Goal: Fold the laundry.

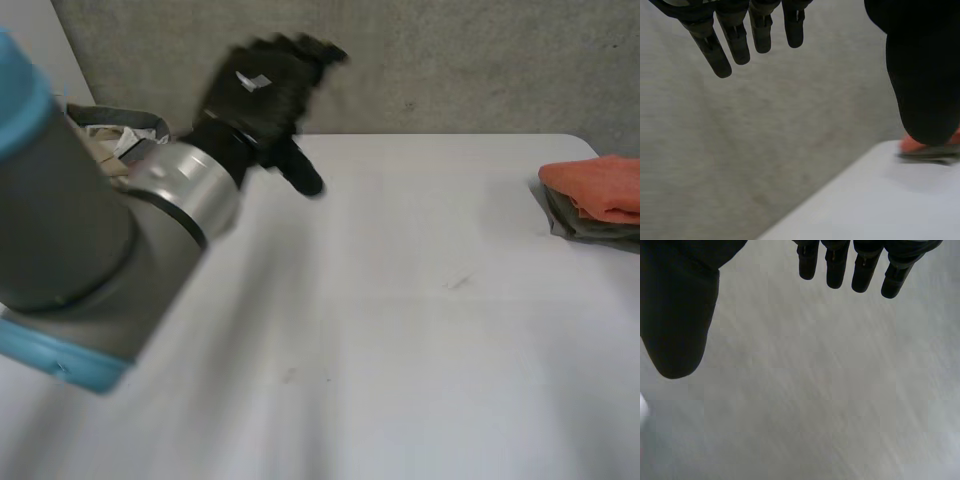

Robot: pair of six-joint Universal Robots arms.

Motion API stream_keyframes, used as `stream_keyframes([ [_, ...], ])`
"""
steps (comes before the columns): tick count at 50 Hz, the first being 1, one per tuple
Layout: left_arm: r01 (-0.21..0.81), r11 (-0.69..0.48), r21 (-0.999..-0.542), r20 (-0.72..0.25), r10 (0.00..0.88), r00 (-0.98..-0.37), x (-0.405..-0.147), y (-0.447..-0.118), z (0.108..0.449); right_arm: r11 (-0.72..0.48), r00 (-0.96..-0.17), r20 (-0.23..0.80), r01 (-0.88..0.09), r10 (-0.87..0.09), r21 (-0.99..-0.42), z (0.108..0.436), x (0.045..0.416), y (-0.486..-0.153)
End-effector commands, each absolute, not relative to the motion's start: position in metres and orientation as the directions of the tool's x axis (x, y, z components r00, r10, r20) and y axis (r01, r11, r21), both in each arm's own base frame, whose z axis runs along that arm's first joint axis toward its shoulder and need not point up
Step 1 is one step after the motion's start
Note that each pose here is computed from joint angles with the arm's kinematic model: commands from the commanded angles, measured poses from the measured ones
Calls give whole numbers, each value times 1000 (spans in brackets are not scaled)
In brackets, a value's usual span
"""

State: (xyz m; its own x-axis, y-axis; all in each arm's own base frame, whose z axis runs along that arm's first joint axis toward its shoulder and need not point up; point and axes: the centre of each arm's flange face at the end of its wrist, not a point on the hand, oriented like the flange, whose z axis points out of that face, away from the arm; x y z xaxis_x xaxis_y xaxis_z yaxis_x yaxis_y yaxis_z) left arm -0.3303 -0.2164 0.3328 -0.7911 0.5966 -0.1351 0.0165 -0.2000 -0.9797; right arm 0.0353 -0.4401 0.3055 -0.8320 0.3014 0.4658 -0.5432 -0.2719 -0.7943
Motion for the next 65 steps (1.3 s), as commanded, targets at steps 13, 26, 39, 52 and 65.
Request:
stream_keyframes([
  [13,434,-103,-895,-444,116,-889,-157,-453,237,-184,-716,420,-387,-558,-904,195,217,-286],
  [26,500,-154,-852,-520,140,-843,-124,-530,151,-115,-654,449,-487,-609,-866,160,216,-275],
  [39,365,-184,-913,-399,210,-893,-158,-513,178,-115,-664,457,-492,-591,-863,164,214,-274],
  [52,26,-346,-938,-279,709,-648,-326,-330,261,-116,-719,487,-501,-496,-857,180,205,-281],
  [65,153,-241,-958,-280,899,-337,-396,-231,168,-103,-737,491,-505,-464,-857,183,194,-288],
])
